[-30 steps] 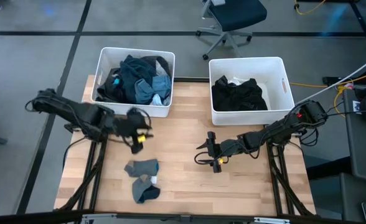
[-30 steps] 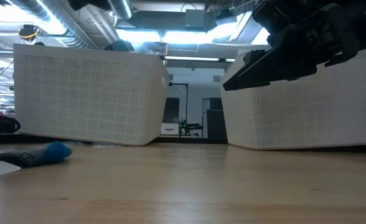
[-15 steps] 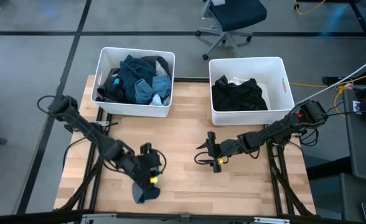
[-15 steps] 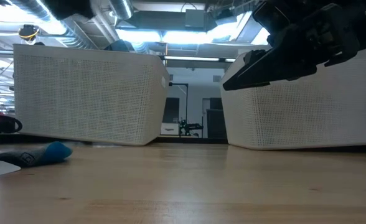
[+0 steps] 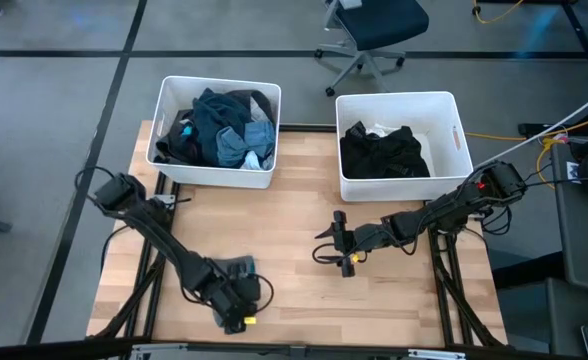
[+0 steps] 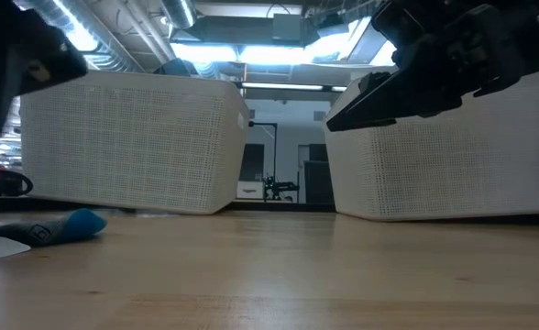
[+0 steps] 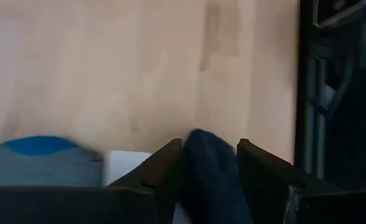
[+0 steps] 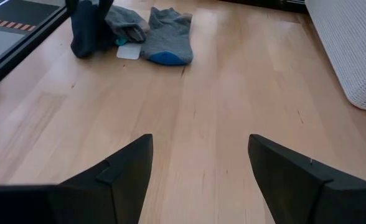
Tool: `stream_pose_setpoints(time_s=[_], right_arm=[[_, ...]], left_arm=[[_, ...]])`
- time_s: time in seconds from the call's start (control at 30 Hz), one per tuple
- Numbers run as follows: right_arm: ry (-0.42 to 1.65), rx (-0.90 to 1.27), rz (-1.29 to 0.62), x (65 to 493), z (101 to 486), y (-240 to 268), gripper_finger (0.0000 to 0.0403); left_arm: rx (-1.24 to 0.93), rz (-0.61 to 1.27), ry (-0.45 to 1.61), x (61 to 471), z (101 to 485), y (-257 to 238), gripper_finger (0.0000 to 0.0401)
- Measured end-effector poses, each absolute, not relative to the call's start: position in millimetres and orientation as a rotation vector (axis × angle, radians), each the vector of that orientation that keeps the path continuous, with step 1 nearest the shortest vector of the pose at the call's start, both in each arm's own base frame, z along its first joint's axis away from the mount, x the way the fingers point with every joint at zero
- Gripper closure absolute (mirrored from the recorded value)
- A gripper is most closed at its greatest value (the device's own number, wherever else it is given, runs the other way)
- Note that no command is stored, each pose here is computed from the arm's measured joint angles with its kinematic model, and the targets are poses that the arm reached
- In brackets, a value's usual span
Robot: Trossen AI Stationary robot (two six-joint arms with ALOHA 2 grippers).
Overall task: Sort clothes
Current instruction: Put the dark blue sock into the left white laundry bin
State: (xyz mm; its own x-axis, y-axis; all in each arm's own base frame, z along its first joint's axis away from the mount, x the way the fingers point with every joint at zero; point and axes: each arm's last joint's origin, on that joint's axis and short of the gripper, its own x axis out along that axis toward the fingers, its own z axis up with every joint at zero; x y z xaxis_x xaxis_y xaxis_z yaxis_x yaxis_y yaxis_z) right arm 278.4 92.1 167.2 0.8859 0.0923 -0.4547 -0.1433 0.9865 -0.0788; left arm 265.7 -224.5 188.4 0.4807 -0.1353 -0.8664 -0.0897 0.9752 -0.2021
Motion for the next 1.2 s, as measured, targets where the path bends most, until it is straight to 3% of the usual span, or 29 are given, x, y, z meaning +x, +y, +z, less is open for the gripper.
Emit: stream_pose_setpoints(time_s=[0.4, 0.63, 0.77, 0.97, 1.2], right_arm=[[0.47, -0.112, 0.123, 278.3, 166.8, 92.1, 0.0139], [0.472, -0.113, 0.122, 278.3, 166.7, 92.0, 0.0139], [0.472, -0.113, 0.122, 278.3, 166.7, 92.0, 0.0139], [0.471, -0.115, 0.115, 278.3, 166.7, 91.8, 0.0139], [0.471, -0.115, 0.114, 278.3, 166.7, 91.8, 0.0139]], left_arm=[[-0.25, -0.044, 1.147, 266.4, 166.3, -234.7, 0.0258], [-0.217, 0.001, 1.29, 257.9, 149.7, -233.6, 0.0262], [-0.213, -0.003, 1.294, 259.4, 148.7, -232.2, 0.0298], [-0.222, -0.016, 1.309, 263.4, 148.7, -227.7, 0.0386], [-0.208, -0.037, 1.285, 270.4, 155.5, -219.0, 0.0392]])
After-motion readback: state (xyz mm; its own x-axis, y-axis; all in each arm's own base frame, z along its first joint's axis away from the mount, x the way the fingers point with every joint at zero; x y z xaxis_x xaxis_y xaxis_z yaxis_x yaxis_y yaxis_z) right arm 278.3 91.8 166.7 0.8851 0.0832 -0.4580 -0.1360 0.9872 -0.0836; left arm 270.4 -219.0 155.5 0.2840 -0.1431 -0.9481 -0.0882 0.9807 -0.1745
